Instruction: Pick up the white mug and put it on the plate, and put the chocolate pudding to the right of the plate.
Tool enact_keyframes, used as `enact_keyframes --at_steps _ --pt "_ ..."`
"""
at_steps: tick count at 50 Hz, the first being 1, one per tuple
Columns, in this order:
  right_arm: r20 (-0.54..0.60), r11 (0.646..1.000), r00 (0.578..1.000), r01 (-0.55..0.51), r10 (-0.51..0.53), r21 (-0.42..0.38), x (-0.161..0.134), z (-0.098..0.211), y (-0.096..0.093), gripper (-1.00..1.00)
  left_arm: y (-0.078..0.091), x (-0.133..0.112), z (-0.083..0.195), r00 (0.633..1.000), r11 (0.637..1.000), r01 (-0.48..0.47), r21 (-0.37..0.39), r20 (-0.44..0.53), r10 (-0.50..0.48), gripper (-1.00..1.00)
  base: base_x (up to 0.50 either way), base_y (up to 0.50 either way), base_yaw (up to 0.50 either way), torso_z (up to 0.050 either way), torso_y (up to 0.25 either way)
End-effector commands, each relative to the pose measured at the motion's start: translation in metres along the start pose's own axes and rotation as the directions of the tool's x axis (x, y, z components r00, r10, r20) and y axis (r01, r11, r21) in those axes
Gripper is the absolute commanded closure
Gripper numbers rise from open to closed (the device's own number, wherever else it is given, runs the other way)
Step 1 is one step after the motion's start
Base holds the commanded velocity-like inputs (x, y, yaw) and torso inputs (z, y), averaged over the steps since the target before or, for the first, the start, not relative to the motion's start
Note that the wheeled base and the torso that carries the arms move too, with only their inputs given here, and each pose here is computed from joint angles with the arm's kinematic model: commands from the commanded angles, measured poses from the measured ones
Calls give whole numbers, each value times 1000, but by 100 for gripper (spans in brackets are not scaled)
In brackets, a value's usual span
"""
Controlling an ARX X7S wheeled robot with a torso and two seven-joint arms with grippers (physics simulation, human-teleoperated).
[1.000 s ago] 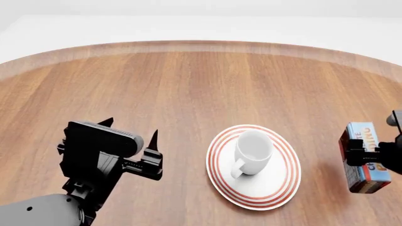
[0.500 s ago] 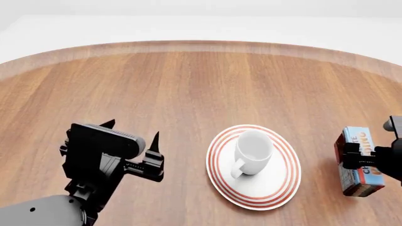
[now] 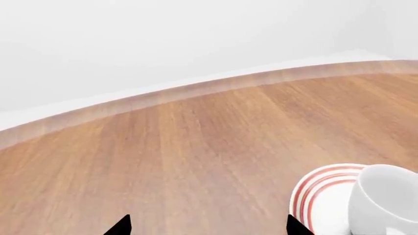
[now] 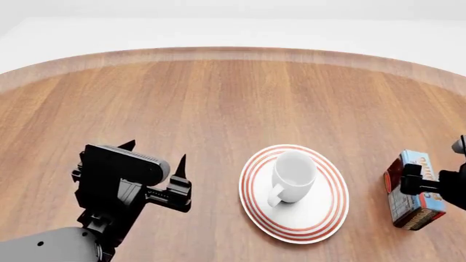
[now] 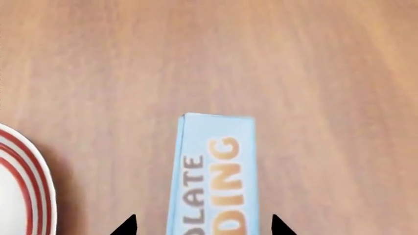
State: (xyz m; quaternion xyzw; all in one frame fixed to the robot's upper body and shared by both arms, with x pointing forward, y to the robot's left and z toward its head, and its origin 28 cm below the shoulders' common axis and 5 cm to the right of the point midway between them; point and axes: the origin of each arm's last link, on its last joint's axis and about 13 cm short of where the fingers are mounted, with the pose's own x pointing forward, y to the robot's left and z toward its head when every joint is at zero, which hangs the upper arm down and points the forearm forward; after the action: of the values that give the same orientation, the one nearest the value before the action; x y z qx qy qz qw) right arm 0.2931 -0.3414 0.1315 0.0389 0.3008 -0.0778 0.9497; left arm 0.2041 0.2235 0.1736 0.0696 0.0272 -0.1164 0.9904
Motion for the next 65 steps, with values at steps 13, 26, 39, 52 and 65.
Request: enact_keyframes --at_steps 13,26,39,52,65 --pt "96 994 995 1 10 -106 -53 64 14 -100 -2 2 6 998 999 30 -11 47 -29 -100 0 0 0 0 0" --pt "158 984 987 49 -22 -169 -101 104 20 -100 2 0 7 998 999 28 -24 60 -27 -100 0 0 0 0 0" --pt "287 962 957 110 -35 -251 -182 146 28 -100 3 -3 10 997 999 34 -23 68 -32 -100 0 0 0 0 0" --pt "448 923 893 139 40 -359 -235 165 30 -100 4 -9 14 996 999 29 -18 82 -27 -100 0 0 0 0 0" --pt "624 852 751 169 214 -495 -288 141 43 -100 4 -18 23 994 1000 10 0 112 -10 -100 0 0 0 0 0"
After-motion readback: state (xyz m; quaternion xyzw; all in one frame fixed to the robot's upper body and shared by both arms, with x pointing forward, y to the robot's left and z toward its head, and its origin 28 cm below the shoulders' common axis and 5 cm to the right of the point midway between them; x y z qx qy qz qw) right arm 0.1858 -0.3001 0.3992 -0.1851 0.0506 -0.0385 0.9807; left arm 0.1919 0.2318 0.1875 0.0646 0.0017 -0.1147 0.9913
